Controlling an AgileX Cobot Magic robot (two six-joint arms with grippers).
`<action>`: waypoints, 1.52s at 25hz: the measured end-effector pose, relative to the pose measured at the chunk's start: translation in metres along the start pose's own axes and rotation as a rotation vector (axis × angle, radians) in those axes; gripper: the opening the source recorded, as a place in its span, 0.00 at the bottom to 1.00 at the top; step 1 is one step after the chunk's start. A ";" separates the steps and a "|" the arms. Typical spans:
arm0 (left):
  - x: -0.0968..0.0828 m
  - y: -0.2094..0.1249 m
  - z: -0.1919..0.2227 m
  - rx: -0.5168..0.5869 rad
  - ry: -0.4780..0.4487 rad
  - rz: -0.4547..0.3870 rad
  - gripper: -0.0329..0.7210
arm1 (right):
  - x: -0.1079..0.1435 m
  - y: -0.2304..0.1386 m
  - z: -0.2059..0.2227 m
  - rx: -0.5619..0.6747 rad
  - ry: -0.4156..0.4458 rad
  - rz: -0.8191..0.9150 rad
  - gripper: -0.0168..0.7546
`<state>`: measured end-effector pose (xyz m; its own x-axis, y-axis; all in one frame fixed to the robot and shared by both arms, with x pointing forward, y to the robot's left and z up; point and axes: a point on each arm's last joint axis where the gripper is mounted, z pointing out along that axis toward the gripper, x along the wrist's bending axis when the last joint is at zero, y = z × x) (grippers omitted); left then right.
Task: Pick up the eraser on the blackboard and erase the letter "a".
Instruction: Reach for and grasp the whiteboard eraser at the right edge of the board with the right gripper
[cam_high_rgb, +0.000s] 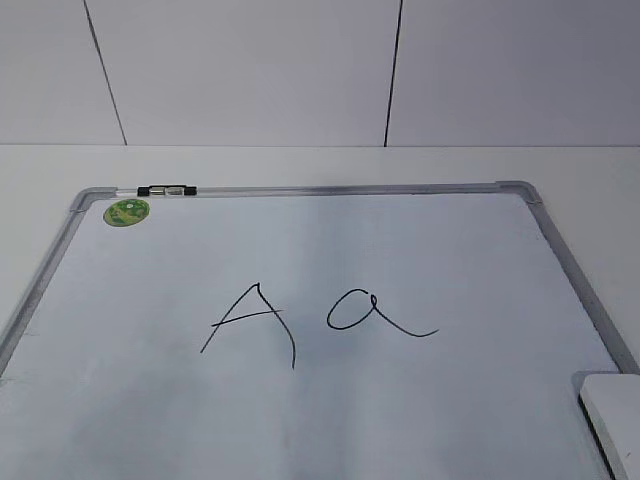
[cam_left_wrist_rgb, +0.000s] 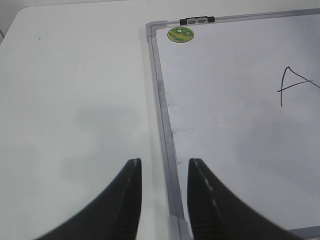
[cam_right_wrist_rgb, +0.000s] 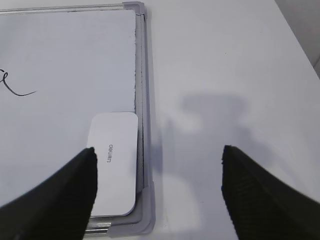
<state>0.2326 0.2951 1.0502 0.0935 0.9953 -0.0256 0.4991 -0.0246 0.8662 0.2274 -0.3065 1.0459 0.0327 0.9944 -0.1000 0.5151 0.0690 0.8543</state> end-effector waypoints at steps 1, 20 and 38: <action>0.000 0.000 0.000 0.000 0.000 0.000 0.35 | 0.000 0.000 0.000 0.000 0.000 0.000 0.79; 0.000 0.000 0.000 0.000 0.000 0.000 0.35 | -0.003 0.047 -0.017 0.002 0.017 0.017 0.79; 0.000 0.000 0.000 0.000 0.000 0.000 0.36 | 0.014 0.140 0.010 0.259 0.249 0.084 0.79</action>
<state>0.2326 0.2951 1.0502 0.0935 0.9953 -0.0256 0.4991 -0.0246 0.8662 0.3086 -0.2838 1.1589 -0.1091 0.9868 0.1194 0.7203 -0.0042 0.6936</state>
